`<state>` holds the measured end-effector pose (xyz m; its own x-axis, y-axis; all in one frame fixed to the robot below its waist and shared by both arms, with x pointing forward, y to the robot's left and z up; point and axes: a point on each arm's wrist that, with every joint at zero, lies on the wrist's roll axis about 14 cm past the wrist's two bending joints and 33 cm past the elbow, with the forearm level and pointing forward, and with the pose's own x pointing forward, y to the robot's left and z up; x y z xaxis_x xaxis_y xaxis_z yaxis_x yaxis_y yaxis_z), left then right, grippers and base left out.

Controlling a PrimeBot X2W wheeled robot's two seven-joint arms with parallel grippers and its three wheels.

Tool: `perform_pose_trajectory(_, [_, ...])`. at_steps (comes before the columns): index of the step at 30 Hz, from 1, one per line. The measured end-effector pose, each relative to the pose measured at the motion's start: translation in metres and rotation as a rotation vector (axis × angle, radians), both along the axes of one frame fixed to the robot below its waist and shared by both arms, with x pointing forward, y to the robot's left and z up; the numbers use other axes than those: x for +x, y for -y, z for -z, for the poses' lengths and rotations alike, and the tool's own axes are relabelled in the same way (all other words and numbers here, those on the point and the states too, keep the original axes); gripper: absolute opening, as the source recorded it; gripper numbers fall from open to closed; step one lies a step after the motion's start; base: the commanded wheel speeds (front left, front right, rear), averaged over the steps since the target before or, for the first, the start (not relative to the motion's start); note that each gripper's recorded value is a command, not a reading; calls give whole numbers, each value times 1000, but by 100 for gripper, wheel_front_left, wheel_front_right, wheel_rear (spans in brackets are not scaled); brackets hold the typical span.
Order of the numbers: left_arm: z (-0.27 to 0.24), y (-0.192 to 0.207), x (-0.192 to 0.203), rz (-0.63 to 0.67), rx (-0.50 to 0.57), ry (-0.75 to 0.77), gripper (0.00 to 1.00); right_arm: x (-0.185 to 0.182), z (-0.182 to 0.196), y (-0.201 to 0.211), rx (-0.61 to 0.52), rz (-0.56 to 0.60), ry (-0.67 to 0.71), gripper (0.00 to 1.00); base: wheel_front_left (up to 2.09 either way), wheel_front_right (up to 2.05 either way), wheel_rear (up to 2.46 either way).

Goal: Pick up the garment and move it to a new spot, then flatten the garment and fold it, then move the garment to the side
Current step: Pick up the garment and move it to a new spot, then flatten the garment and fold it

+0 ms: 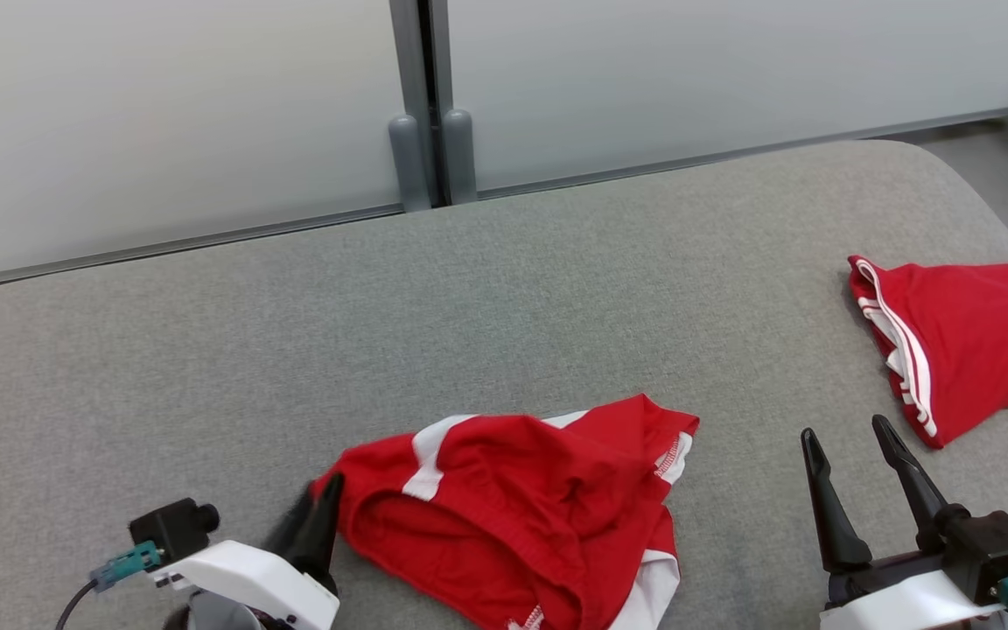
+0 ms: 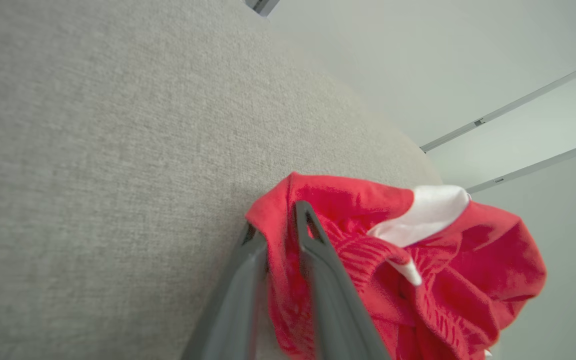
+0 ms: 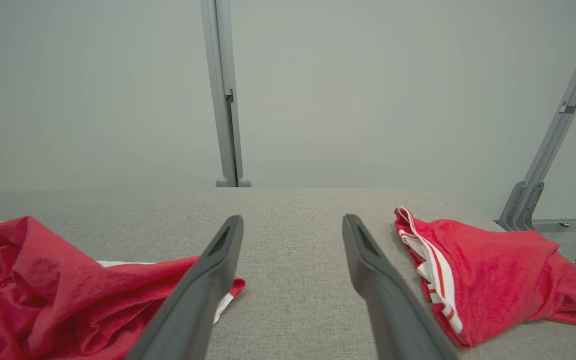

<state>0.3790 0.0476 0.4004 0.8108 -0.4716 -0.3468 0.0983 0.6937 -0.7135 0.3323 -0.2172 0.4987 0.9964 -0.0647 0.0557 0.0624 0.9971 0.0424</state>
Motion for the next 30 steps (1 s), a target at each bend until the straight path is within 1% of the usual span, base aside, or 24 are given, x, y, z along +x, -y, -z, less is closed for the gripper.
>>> perform_pose_trajectory(3, [-29, -19, 14, -70, 74, 212, 100, -1, -4, -3, -5, -9, 12, 100, 0, 0, 0])
perform_pose_trajectory(6, [-36, -37, 11, -41, 231, 332, 100, -3, -4, -6, -12, -20, 14, 100, 0, 0, 0])
perform_pose_trajectory(8, [-51, -55, 12, -98, 278, 392, 100, -2, -7, -6, -16, -23, 25, 100, 0, 0, 0])
perform_pose_trajectory(9, [-66, -60, 13, -120, 302, 452, 100, -2, -9, -6, -20, -23, 31, 100, 0, 0, 0])
perform_pose_trajectory(11, [-83, -71, 5, -149, 367, 534, 100, -2, -13, -2, -30, -14, 42, 100, 0, 0, 0])
perform_pose_trajectory(14, [-83, -80, -23, -191, 429, 549, 100, -5, -15, 4, -45, -1, 50, 100, 0, 0, 0])
perform_pose_trajectory(16, [-85, -92, -34, -220, 489, 564, 100, -6, -17, 5, -52, 2, 53, 100, 0, 0, 0])
perform_pose_trajectory(17, [-85, -92, -34, -220, 489, 564, 100, -6, -17, 5, -52, 2, 53, 100, 0, 0, 0])
perform_pose_trajectory(18, [-83, -102, -45, -244, 537, 559, 100, -7, -17, 5, -60, 1, 54, 100, 0, 0, 0])
perform_pose_trajectory(24, [-88, -118, -61, -296, 598, 571, 100, -9, -11, 3, -69, -9, 36, 100, 0, 0, 0])
perform_pose_trajectory(30, [-87, -121, -65, -299, 605, 570, 100, -9, -3, 0, -64, -18, 12, 100, 0, 0, 0])
